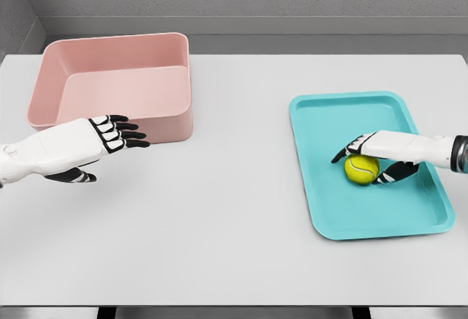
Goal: Put the tennis from the blue tray into the pink basket with both arms
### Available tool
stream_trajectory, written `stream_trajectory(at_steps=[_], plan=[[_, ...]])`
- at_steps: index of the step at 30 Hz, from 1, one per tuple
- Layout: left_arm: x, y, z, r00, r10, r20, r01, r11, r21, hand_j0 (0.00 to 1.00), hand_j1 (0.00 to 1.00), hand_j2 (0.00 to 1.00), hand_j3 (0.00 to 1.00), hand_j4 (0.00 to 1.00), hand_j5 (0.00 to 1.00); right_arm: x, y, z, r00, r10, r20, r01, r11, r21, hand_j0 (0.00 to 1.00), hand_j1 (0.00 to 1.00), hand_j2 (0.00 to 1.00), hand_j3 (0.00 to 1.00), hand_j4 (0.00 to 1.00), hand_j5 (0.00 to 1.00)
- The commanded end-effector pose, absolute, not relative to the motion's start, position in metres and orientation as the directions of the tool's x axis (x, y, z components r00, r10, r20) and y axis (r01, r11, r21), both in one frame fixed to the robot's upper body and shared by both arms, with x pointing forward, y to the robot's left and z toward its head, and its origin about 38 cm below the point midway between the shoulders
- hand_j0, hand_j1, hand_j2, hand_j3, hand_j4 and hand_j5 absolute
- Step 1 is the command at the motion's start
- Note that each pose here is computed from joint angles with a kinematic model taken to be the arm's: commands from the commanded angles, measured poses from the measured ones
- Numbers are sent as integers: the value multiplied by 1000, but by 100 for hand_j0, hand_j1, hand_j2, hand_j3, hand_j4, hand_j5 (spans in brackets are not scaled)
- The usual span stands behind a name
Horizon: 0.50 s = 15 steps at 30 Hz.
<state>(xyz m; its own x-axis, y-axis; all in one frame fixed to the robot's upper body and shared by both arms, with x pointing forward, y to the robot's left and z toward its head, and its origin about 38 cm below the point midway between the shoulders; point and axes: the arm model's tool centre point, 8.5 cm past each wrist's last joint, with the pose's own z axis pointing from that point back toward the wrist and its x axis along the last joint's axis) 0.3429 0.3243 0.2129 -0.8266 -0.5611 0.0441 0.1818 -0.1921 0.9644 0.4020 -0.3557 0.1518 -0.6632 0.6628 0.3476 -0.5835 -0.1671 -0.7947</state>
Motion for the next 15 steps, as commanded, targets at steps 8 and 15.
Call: stream_trajectory(at_steps=[8,15], plan=[[343,325,214,-825,-562,50,184,-186,965,100,100,100,100,100,100,403,-358,151,-658,670,344,-584,-165,-795,61,61,61,61,61,61],[343,326,214,-824,-564,48,185,-188,964,100,100,100,100,100,100,407,-359,164,-667,669,327,-561,-163,-812,61,61,61,61,61,61]])
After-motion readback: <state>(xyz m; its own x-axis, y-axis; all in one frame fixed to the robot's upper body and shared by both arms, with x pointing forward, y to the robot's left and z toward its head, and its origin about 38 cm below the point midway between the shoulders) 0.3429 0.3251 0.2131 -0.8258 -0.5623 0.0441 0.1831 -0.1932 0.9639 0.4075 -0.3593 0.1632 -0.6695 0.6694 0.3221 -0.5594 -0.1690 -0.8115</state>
